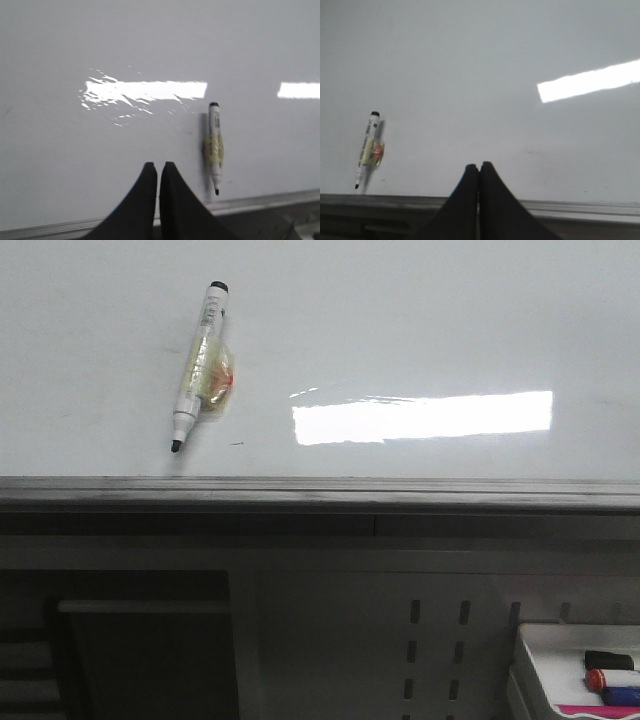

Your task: Write number 4 on whiteboard

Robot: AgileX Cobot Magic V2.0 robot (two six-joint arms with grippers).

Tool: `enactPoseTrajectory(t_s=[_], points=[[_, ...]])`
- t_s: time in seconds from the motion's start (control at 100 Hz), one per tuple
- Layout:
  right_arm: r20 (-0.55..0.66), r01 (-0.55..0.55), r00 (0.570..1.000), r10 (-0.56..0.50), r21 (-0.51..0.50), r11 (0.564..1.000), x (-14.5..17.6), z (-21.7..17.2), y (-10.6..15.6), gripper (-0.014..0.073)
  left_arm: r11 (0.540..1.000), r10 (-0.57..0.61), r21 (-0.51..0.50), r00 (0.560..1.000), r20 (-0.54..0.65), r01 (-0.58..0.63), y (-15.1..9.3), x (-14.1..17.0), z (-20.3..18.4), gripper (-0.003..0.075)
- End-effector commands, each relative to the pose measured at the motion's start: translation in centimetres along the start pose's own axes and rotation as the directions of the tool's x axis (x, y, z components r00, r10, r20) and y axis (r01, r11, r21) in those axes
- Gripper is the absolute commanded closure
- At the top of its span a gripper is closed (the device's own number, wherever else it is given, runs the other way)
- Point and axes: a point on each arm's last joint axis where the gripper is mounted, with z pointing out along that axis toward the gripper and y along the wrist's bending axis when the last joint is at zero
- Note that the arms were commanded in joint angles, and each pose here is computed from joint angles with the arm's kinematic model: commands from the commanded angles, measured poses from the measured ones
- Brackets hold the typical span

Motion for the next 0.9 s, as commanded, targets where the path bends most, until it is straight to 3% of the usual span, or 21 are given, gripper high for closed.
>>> enactPoseTrajectory(t_s=[0.0,0.11,0.18,0.23,0.35,0.4,0.46,0.53,0.66,0.78,0.89], points=[[0.059,0.042,0.997,-0.041,-0.014,0.999,-1.2,-0.4,0.3,0.0638,0.997,0.070,0.022,0.998,0.001,-0.070,0.0,-1.5,0.5,0.0740],[0.032,0.067,0.997,-0.065,-0.046,0.997,-1.3,-0.6,0.6,0.0638,0.999,0.014,0.033,1.000,-0.005,-0.013,0.2,-1.8,1.7,0.0736],[0.019,0.141,0.990,-0.140,-0.069,0.988,-1.8,-0.9,0.9,0.0617,0.999,0.006,0.044,0.998,-0.061,-0.003,0.2,-1.6,2.7,0.0686],[0.009,0.172,0.985,-0.172,-0.080,0.982,-2.2,-0.9,1.2,0.0571,0.997,0.021,0.070,0.992,-0.125,-0.013,0.1,-1.5,3.5,0.0593],[-0.033,0.177,0.983,-0.180,-0.091,0.980,-3.5,-0.4,1.5,0.0377,0.992,0.038,0.124,0.975,-0.217,-0.011,-0.3,-1.3,5.5,0.0248],[-0.072,0.170,0.982,-0.177,-0.094,0.981,-3.9,0.3,1.6,0.0291,0.987,0.068,0.158,0.964,-0.257,-0.028,-0.6,-1.3,6.4,0.0170],[-0.118,0.164,0.977,-0.175,-0.102,0.981,-4.5,1.0,1.7,0.0206,0.981,0.091,0.191,0.949,-0.302,-0.033,-1.0,-1.3,7.7,0.0169],[-0.161,0.156,0.972,-0.172,-0.110,0.982,-5.3,1.9,1.9,0.0167,0.975,0.115,0.221,0.931,-0.347,-0.038,-1.5,-1.1,9.3,0.0217],[-0.156,0.152,0.973,-0.170,-0.118,0.981,-7.1,3.2,2.2,0.0168,0.980,0.080,0.200,0.917,-0.392,0.000,-1.8,-0.8,12.3,0.0281],[-0.177,0.146,0.970,-0.165,-0.112,0.983,-7.9,4.3,2.2,0.0168,0.982,-0.034,0.151,0.898,-0.439,0.112,-2.1,-0.6,15.0,0.0282],[-0.203,0.140,0.966,-0.160,-0.107,0.984,-7.8,5.0,2.1,0.0168,0.982,-0.045,0.139,0.877,-0.479,0.126,-2.2,-0.2,17.2,0.0282]])
